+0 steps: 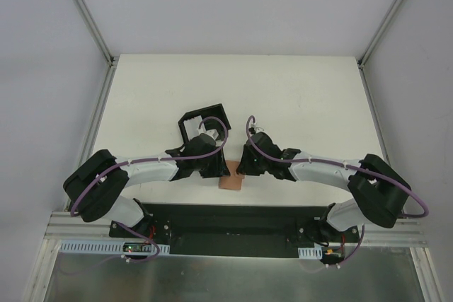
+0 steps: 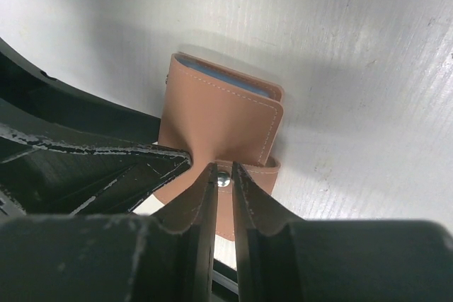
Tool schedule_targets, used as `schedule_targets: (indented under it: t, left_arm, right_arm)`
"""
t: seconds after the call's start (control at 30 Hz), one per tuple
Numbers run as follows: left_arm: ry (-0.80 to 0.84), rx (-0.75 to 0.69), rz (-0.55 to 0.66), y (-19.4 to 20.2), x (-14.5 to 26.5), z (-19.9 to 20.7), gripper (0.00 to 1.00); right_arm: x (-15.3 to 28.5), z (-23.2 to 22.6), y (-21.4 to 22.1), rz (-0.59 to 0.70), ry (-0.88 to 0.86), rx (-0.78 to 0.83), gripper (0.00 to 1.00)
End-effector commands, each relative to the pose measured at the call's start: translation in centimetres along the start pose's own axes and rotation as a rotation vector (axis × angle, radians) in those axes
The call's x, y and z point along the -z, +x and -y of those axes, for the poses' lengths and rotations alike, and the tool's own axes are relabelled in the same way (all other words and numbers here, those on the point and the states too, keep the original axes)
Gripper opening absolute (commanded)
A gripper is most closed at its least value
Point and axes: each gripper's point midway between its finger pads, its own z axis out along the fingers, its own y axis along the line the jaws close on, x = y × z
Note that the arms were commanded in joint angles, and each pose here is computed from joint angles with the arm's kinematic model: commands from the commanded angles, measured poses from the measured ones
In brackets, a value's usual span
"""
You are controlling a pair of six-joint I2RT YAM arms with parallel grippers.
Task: Put the credit cards into the card holder
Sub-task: Close the card holder at the center of the board.
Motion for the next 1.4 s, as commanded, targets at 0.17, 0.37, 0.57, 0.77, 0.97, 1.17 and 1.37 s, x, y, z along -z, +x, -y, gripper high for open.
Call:
schedule_targets:
  t: [0.17,0.37,0.57,0.77,0.97,1.17,1.37]
  left_arm:
    - [-0.115,-0.013,-0.075,2.5,0.1,-3.4,0.42]
    - [-0.115,-0.012,-0.073,2.5,0.1,-3.3,0.43]
    - [-0.114,-0.010,-0.074,2.5,0.1,-3.3,0.42]
    - [-0.114,-0.011,-0.067,2.4,0.2,-3.3,0.43]
    - [-0.097,-0.015,-0.055,2.0,0.4,-2.8,0.44]
    - [-0.086,-0.019,-0.048,1.9,0.7,-2.6,0.45]
    - [-0.071,-0.024,-0.063,2.2,0.6,-2.5,0.45]
  right_arm:
    - [-0.2,-0.7,0.3,-0.020,-0.033,-0.015,0.15]
    - [-0.5,-1.0,0.6,-0.036,-0.038,-0.009,0.15]
    - [-0.5,-1.2,0.5,-0.016,-0.032,-0.004,0.16]
    - [1.6,-0.1,-1.4,0.063,0.016,0.022,0.18]
    - [1.9,0.8,-0.1,0.045,0.024,-0.043,0.18]
    - [1.4,1.2,0.5,0.036,0.024,-0.083,0.18]
    - [1.1,0.5,0.1,0.034,0.012,-0.081,0.18]
